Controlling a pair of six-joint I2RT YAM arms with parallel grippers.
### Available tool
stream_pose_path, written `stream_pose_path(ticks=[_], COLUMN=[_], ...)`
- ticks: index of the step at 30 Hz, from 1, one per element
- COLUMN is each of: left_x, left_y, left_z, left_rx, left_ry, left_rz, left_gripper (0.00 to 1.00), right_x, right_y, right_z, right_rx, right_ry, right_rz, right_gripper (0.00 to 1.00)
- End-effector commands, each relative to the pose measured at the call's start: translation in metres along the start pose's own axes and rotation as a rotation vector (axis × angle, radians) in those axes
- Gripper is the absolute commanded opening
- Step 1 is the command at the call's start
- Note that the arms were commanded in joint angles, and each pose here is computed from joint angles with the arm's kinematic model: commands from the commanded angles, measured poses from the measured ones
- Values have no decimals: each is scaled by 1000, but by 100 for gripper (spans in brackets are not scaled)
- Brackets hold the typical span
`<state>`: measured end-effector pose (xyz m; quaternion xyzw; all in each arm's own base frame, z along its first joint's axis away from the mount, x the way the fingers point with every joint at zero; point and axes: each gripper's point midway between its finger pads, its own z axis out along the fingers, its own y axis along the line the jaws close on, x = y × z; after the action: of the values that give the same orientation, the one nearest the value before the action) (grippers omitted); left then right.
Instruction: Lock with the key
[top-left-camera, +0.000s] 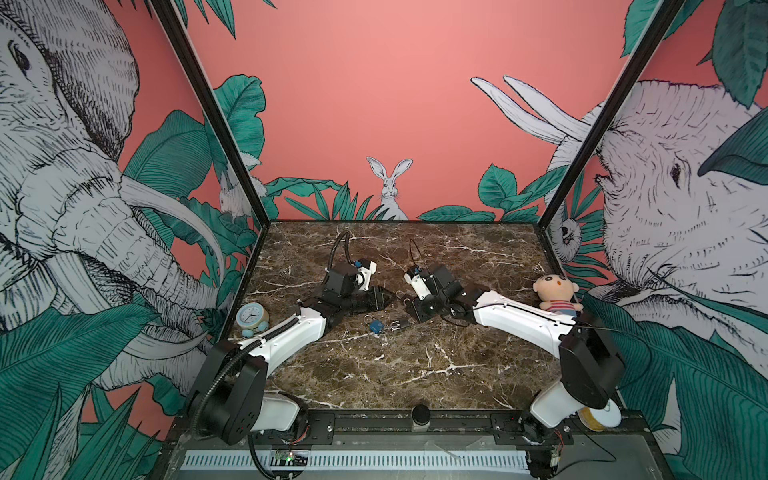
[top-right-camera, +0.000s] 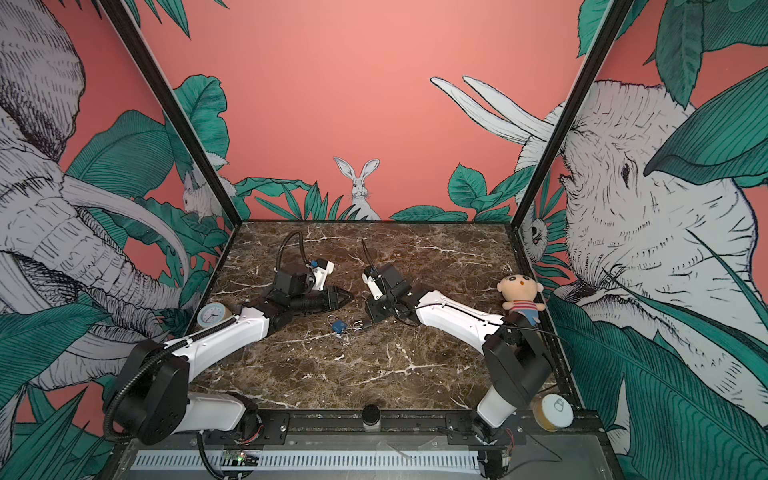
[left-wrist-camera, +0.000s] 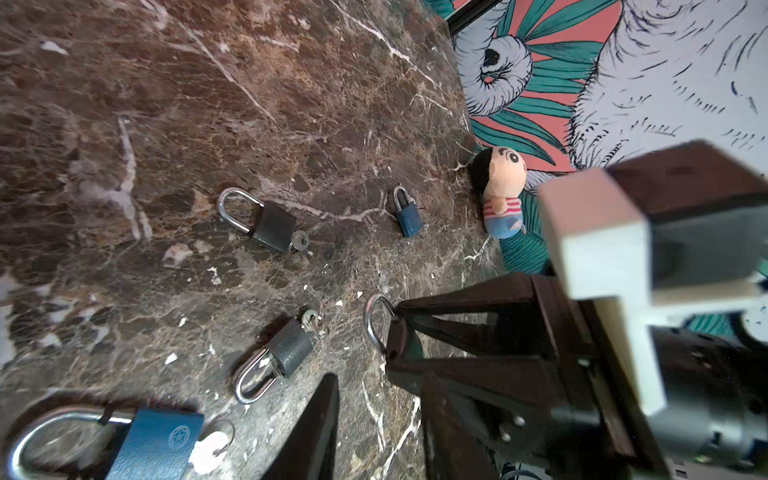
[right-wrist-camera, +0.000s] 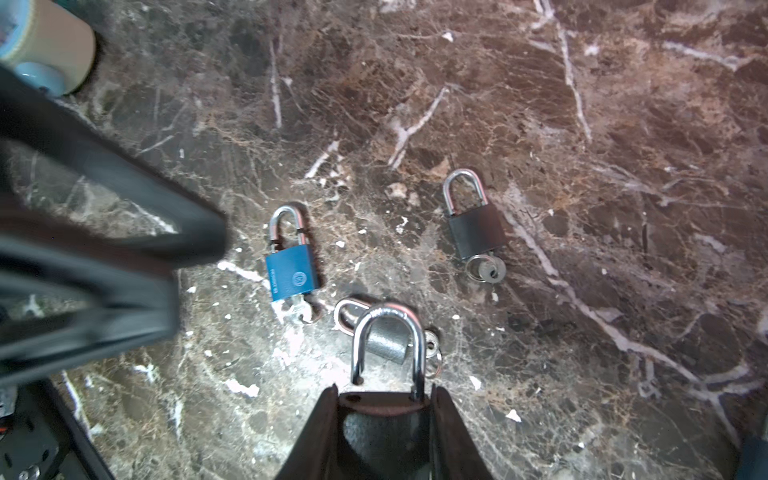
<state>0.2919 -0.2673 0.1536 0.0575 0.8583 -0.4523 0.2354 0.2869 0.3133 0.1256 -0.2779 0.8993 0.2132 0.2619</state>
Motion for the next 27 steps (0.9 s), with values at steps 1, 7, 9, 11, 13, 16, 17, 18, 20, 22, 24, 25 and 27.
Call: stream_pose_path(ticks=[1, 7, 9, 11, 13, 16, 17, 18, 20, 22, 24, 25, 27], left_x=[-11, -8, -7, -7, -6, -4, -4, -4, -4, -4, -5, -4, -4], left_y=[-23, -26, -26, -28, -27, -25, -24, -24, -25, -24, -24, -23, -24], left_z=[4, 8, 9, 10, 12, 13, 13, 13, 14, 15, 15, 16, 16], left_rx=[80, 93, 96, 101, 98, 95, 94, 96, 97, 97, 97, 96, 98], left_ry=[-20, -16, -16, -15, -10, -6, -6, -6, -6, -6, -7, -6, -5], left_rz=[22, 25, 26, 30, 29, 24, 22, 24, 23, 23, 21, 21, 21], left_gripper=[36, 36, 36, 36, 36, 36, 36, 36, 36, 36, 36, 36, 35], right_x=[-14, -16, -17, -17, -20, -24, -24, -25, -26, -28, -29, -29, -30], right_y=[9, 15, 16, 17, 19, 21, 21, 22, 23, 24, 25, 26, 27], right_z=[-14, -17, -17, -17, -18, -21, -21, -22, -23, -24, -25, -26, -26], right_rx=[-13, -30, -33, -38, -43, -43, -43, -44, -48, -48, -51, -53, -56], right_ry=[-63, -73, -72, -70, -76, -86, -86, -87, -90, -95, -99, -99, -102], right_rz=[-32, -36, -35, -35, -36, -40, -42, -42, -44, -44, -45, -45, -45], right_gripper=[20, 21, 21, 21, 21, 21, 21, 21, 21, 21, 21, 21, 21])
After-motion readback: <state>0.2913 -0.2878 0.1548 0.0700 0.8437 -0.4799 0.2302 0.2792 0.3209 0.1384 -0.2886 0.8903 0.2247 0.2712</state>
